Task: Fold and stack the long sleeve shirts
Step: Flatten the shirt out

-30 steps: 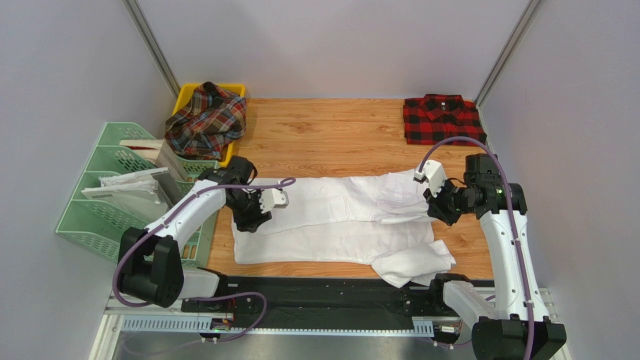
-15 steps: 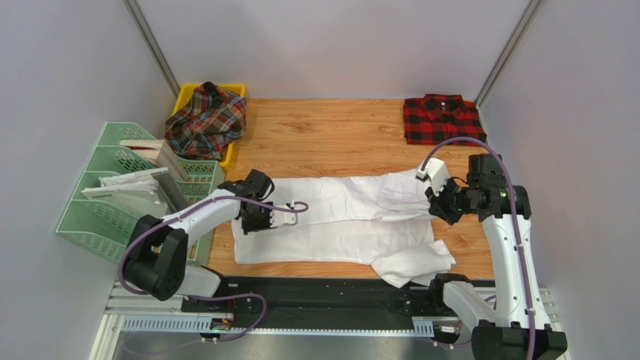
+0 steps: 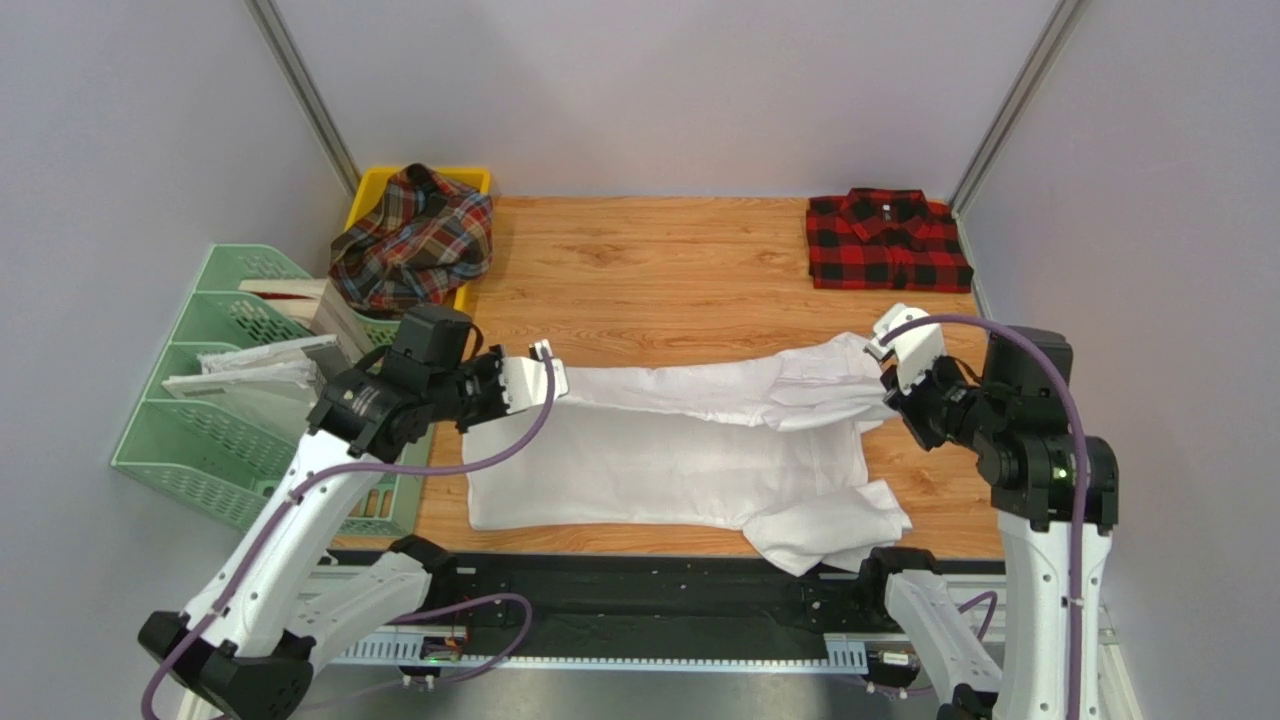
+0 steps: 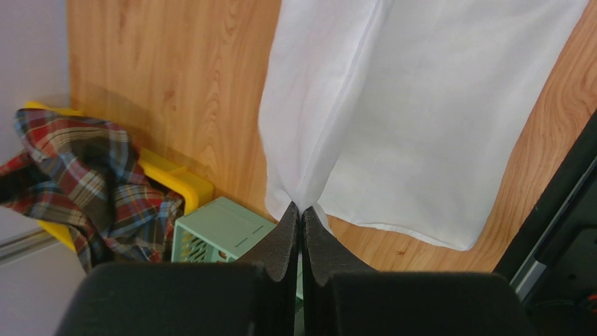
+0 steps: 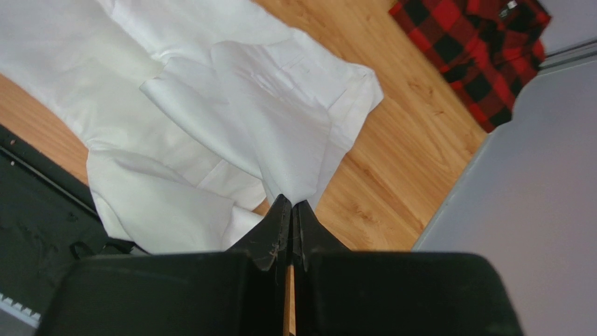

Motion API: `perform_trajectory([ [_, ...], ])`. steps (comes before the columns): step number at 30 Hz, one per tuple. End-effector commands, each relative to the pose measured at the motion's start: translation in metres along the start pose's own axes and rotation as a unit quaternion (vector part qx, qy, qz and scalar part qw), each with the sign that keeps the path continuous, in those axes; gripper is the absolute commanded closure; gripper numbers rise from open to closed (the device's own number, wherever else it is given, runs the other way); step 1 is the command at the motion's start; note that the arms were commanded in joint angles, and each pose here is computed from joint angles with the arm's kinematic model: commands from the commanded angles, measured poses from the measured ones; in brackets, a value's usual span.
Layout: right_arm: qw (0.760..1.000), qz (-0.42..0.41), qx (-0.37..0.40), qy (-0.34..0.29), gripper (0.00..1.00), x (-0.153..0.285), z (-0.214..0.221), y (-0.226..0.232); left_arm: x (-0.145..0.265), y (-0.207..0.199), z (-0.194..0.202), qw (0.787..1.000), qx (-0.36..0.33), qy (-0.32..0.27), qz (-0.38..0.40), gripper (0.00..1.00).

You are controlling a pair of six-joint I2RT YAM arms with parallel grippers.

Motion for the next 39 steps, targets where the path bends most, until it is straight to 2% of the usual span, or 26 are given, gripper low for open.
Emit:
perform_trajectory([
  [1, 0.991, 0.115, -0.012, -0.07, 1.0, 0.03, -0.032, -0.02, 0.021, -0.001, -0.006, 0.999, 0.031, -0.012, -0.02, 1.0],
  [4, 0.98, 0.173, 0.0, -0.096, 1.0, 0.037, -0.049, -0.04, 0.028, 0.022, -0.015, 0.994, 0.039, -0.025, -0.099, 1.0],
  [7, 0.977, 0.188, 0.013, -0.103, 1.0, 0.023, -0.064, -0.065, 0.022, 0.05, -0.023, 0.987, 0.051, -0.022, -0.153, 1.0],
  [10, 0.973, 0.202, 0.024, -0.111, 1.0, -0.007, -0.081, -0.101, 0.002, 0.087, -0.025, 0.979, 0.077, -0.02, -0.186, 1.0],
  [11, 0.971, 0.205, 0.028, -0.116, 1.0, -0.016, -0.086, -0.111, -0.017, 0.104, -0.026, 0.978, 0.086, -0.018, -0.191, 1.0],
  [13, 0.97, 0.204, 0.027, -0.125, 1.0, -0.05, -0.1, -0.144, -0.025, 0.133, -0.028, 0.971, 0.102, -0.021, -0.215, 1.0],
  [14, 0.97, 0.203, 0.027, -0.131, 1.0, -0.061, -0.107, -0.154, -0.053, 0.149, -0.025, 0.973, 0.115, -0.01, -0.201, 1.0],
  [15, 0.974, 0.195, 0.01, -0.118, 1.0, -0.1, -0.108, -0.175, -0.052, 0.17, -0.03, 0.968, 0.123, -0.017, -0.219, 1.0],
  [16, 0.968, 0.21, 0.012, -0.137, 1.0, -0.103, -0.126, -0.189, -0.062, 0.183, -0.028, 0.966, 0.134, -0.012, -0.22, 1.0],
  [17, 0.967, 0.214, 0.002, -0.14, 1.0, -0.12, -0.132, -0.201, -0.093, 0.195, -0.019, 0.968, 0.148, 0.007, -0.204, 1.0],
  [18, 0.969, 0.212, -0.018, -0.125, 1.0, -0.159, -0.128, -0.217, -0.091, 0.217, -0.022, 0.961, 0.163, -0.003, -0.225, 1.0],
  [19, 0.962, 0.23, -0.016, -0.147, 1.0, -0.162, -0.149, -0.231, -0.1, 0.228, -0.02, 0.958, 0.173, 0.001, -0.229, 1.0],
  [20, 0.958, 0.244, -0.026, -0.149, 1.0, -0.173, -0.153, -0.242, -0.126, 0.237, -0.01, 0.957, 0.186, 0.017, -0.224, 1.0],
  [21, 0.953, 0.265, -0.035, -0.145, 0.76, -0.177, -0.157, -0.254, -0.123, 0.254, -0.012, 0.948, 0.205, 0.008, -0.244, 0.98],
  [22, 0.964, 0.239, -0.043, -0.11, 0.55, -0.225, -0.154, -0.251, -0.128, 0.26, -0.01, 0.945, 0.216, 0.012, -0.245, 0.88],
  [23, 0.952, 0.274, -0.039, -0.132, 0.38, -0.205, -0.18, -0.266, -0.141, 0.262, -0.002, 0.945, 0.232, 0.027, -0.231, 0.62],
  [24, 0.959, 0.261, -0.055, -0.091, 0.21, -0.215, -0.17, -0.266, -0.137, 0.269, -0.004, 0.939, 0.246, 0.02, -0.239, 0.52],
  [25, 0.963, 0.251, -0.065, -0.069, 0.18, -0.223, -0.161, -0.27, -0.135, 0.269, -0.002, 0.937, 0.253, 0.023, -0.239, 0.41],
  [26, 0.964, 0.25, -0.068, -0.062, 0.18, -0.214, -0.16, -0.271, -0.129, 0.264, 0.0, 0.937, 0.257, 0.023, -0.235, 0.26],
  [28, 0.978, 0.191, -0.075, -0.027, 0.16, -0.214, -0.141, -0.251, -0.123, 0.254, 0.005, 0.941, 0.255, 0.023, -0.221, 0.23],
  [30, 0.988, 0.131, -0.077, 0.023, 0.16, -0.201, -0.102, -0.224, -0.115, 0.228, 0.011, 0.949, 0.254, 0.038, -0.185, 0.23],
  [32, 0.994, 0.083, -0.064, 0.031, 0.17, -0.173, -0.092, -0.192, -0.112, 0.193, 0.02, 0.958, 0.256, 0.049, -0.122, 0.23],
  [33, 0.994, 0.007, -0.085, 0.072, 0.19, -0.18, -0.063, -0.16, -0.111, 0.179, 0.022, 0.961, 0.254, 0.049, -0.094, 0.23],
  [34, 0.992, -0.022, -0.094, 0.086, 0.21, -0.178, -0.052, -0.145, -0.112, 0.164, 0.022, 0.966, 0.249, 0.037, -0.055, 0.25],
  [36, 0.98, -0.097, -0.116, 0.125, 0.27, -0.176, -0.018, -0.104, -0.112, 0.132, 0.033, 0.965, 0.255, 0.055, -0.009, 0.25],
  [39, 0.973, -0.121, -0.132, 0.149, 0.35, -0.184, 0.008, -0.079, -0.121, 0.094, 0.045, 0.96, 0.261, 0.076, 0.062, 0.28],
])
Point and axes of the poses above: each gripper's point midway between its finger pads, its own x axis back along the fingers, its own y axis along the line the jaws close on, z = x × y, the point moved 9 cm from there along x, back along the fingers, and after that the axes turned 2 degrees about x, right-handed, at the moved point
